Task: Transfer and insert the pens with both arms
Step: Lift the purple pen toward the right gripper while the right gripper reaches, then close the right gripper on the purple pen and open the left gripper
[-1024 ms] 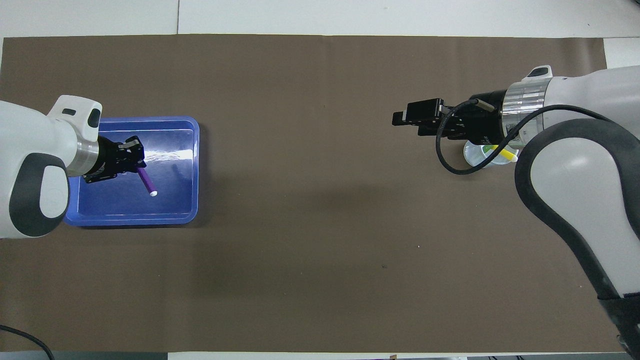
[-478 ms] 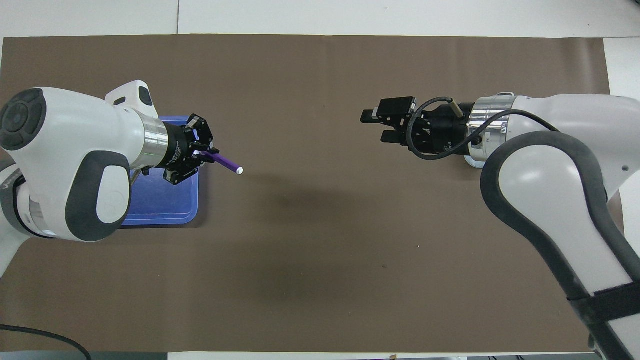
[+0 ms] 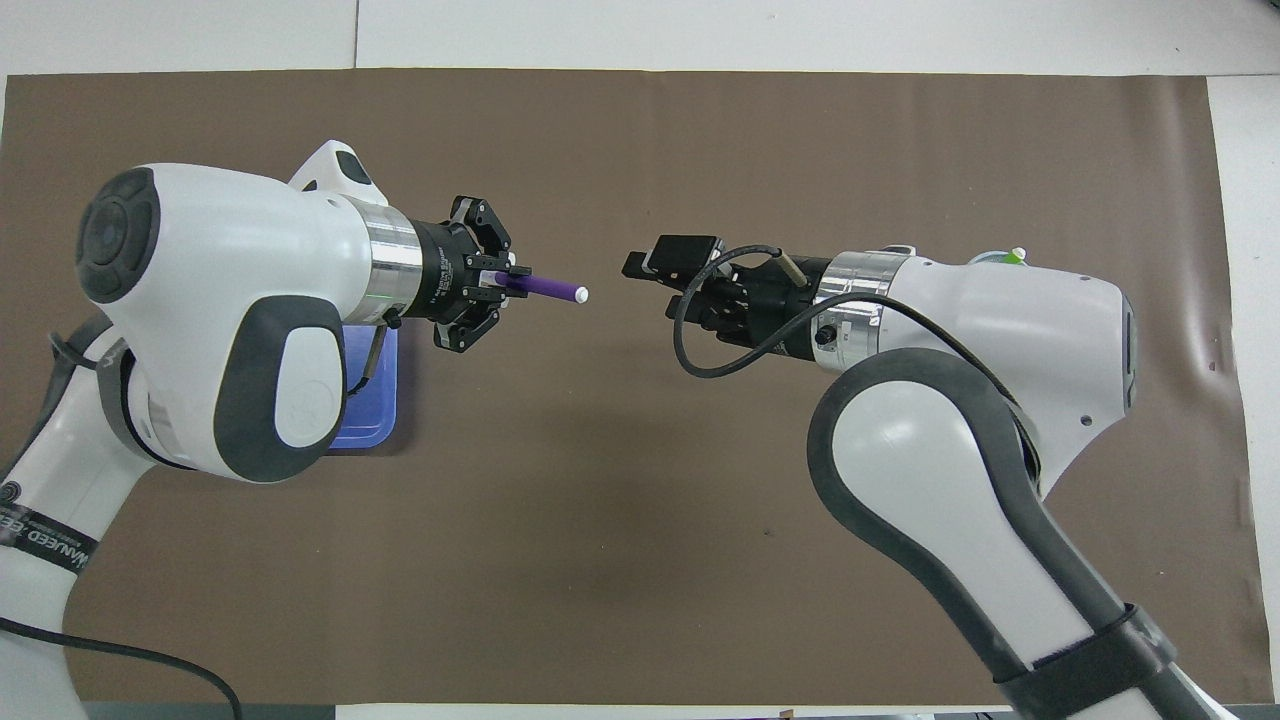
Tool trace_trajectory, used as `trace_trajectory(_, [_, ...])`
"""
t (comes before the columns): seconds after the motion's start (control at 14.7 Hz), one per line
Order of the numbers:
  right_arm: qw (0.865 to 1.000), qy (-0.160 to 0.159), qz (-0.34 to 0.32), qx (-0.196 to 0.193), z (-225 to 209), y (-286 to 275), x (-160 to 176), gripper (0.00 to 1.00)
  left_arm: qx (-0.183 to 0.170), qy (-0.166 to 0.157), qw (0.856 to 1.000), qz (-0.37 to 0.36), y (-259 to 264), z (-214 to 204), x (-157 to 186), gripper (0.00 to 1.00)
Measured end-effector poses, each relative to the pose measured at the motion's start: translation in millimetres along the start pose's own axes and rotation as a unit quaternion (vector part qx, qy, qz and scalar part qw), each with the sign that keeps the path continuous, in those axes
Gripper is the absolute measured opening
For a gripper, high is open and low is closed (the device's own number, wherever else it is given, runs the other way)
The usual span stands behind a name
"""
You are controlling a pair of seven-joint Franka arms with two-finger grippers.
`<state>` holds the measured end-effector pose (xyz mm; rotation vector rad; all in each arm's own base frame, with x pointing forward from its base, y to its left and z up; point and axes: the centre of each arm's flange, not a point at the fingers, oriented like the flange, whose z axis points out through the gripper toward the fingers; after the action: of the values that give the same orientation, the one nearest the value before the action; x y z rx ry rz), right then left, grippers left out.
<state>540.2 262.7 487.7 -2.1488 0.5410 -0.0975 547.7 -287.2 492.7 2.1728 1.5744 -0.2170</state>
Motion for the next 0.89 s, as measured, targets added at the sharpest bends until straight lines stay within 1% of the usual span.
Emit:
trace_trajectory(0.14, [1.0,-0.002,0.008,0.0,1.0,-1.2,-3.3,0.77,-0.009,-0.004,1.0,-0.013,0.8,5.4,-17.3,0.17])
trace_trajectory(0.34, [1.0,-0.001,0.008,-0.001,7.5,-4.2,-12.6,0.74,-0.013,-0.011,1.0,-0.02,2.3,3.5,-26.2,0.17])
trace_trajectory(0.41, [1.0,-0.001,0.008,-0.002,9.2,-2.8,-13.9,0.7,-0.015,-0.015,1.0,-0.022,3.2,2.0,-27.2,0.17])
trace_trajectory(0.48, [1.0,0.0,0.009,-0.004,10.2,-0.8,-14.2,0.7,-0.016,-0.017,0.999,-0.022,3.5,1.8,-28.9,0.17])
trace_trajectory(0.55, [1.0,0.002,0.01,-0.004,10.5,0.7,-13.8,0.63,-0.015,-0.018,0.999,-0.022,3.0,2.6,-31.3,0.17])
trace_trajectory(0.61, [1.0,0.003,0.011,-0.005,10.6,1.8,-13.5,0.6,-0.014,-0.019,1.0,-0.02,2.3,3.5,-33.8,0.17])
trace_trajectory(0.89, [1.0,0.006,0.013,-0.004,9.8,2.5,-12.1,0.57,-0.011,-0.021,1.0,-0.015,-0.3,6.4,-44.1,0.17])
